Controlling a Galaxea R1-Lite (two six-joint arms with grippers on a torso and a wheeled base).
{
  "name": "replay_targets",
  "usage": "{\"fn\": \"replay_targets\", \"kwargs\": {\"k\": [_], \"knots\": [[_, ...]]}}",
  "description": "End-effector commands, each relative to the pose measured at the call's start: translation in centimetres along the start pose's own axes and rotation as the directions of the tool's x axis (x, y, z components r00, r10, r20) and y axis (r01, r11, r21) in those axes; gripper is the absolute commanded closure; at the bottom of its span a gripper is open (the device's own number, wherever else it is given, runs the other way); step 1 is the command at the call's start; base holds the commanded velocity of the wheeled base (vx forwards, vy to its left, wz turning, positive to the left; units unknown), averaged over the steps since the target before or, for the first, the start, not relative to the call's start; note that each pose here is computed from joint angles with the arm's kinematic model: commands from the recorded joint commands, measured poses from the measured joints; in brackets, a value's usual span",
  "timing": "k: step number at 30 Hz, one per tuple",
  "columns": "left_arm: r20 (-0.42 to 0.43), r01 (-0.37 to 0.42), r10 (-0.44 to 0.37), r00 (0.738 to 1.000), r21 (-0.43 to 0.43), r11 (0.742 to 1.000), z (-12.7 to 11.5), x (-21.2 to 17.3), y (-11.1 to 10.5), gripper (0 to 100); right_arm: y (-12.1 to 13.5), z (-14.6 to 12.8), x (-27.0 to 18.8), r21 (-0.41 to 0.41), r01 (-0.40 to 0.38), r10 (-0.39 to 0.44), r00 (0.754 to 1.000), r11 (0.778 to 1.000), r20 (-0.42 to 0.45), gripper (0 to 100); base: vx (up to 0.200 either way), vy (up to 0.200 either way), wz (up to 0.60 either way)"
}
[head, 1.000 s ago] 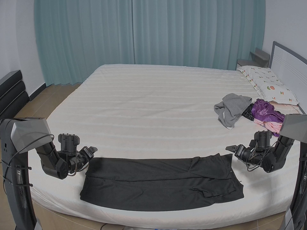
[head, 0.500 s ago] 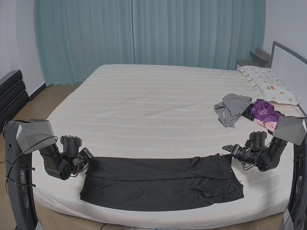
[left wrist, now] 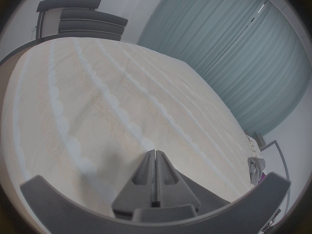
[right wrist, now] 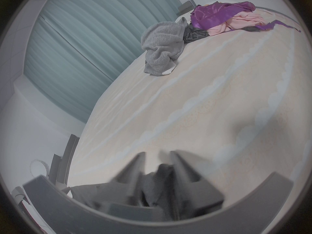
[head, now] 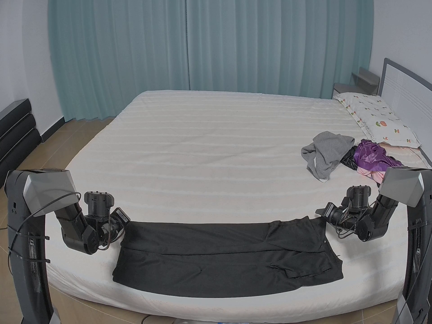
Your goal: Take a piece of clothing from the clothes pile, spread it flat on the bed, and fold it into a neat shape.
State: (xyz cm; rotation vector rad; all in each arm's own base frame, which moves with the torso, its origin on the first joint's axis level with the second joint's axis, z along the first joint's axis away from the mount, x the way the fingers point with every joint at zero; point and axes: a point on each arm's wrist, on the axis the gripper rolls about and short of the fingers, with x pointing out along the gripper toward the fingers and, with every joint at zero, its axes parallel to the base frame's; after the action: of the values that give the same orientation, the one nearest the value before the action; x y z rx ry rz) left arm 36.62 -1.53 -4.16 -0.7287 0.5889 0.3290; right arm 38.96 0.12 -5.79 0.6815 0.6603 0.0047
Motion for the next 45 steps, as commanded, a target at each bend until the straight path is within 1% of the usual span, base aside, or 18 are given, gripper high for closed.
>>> {"fn": "replay_targets", "kwargs": {"k": [1,4,8,19,32,33,35,36,44,45], "knots": [[-0.001,-0.002,0.002,1.000,0.000,1.000,0.0,0.0,0.0,100,0.1,0.4,0.1,0.014,-0.005,0.005,1.000,1.000,0.015,100,0.000,0.000,0.00],[-0.002,-0.003,0.003,1.000,0.000,1.000,-0.1,0.0,0.1,100,0.1,0.9,0.1,0.038,-0.007,0.006,0.999,0.999,0.032,100,0.000,0.000,0.00],[-0.002,-0.003,0.003,1.000,0.000,1.000,-0.1,0.0,0.1,100,-0.1,1.1,0.0,0.051,-0.005,0.003,0.999,0.999,0.039,100,0.000,0.000,0.00],[-0.002,-0.008,0.008,1.000,-0.008,1.000,0.0,-0.1,0.3,100,-0.8,1.6,0.0,0.063,0.007,-0.010,0.998,0.998,0.054,100,0.000,0.000,0.00],[-0.003,-0.011,0.011,1.000,-0.010,1.000,0.1,-0.2,0.4,100,-1.1,1.4,0.1,0.066,0.017,-0.020,0.999,0.998,0.043,100,0.000,0.000,0.00],[-0.003,-0.011,0.011,1.000,-0.010,1.000,0.1,-0.2,0.4,0,-1.1,1.3,0.1,0.065,0.018,-0.021,0.999,0.998,0.041,100,0.000,0.000,0.00],[-0.004,-0.010,0.010,1.000,-0.012,1.000,0.1,-0.2,0.4,0,-1.1,1.3,0.1,0.064,0.016,-0.019,0.999,0.998,0.040,100,0.000,0.000,0.00],[-0.004,-0.010,0.010,1.000,-0.012,1.000,0.1,-0.2,0.4,0,-1.1,1.3,0.0,0.064,0.016,-0.019,0.999,0.998,0.042,0,0.000,0.000,0.00],[-0.012,-0.013,0.013,1.000,-0.020,1.000,0.0,-0.6,0.5,0,-0.4,1.6,-1.4,0.080,0.000,-0.004,0.999,0.997,0.044,0,0.000,0.000,0.00],[0.000,0.005,-0.005,1.000,-0.070,0.998,0.7,-2.3,0.2,0,0.2,1.6,-3.5,0.097,-0.011,0.005,0.999,0.995,0.054,0,0.000,0.000,0.00]]}}
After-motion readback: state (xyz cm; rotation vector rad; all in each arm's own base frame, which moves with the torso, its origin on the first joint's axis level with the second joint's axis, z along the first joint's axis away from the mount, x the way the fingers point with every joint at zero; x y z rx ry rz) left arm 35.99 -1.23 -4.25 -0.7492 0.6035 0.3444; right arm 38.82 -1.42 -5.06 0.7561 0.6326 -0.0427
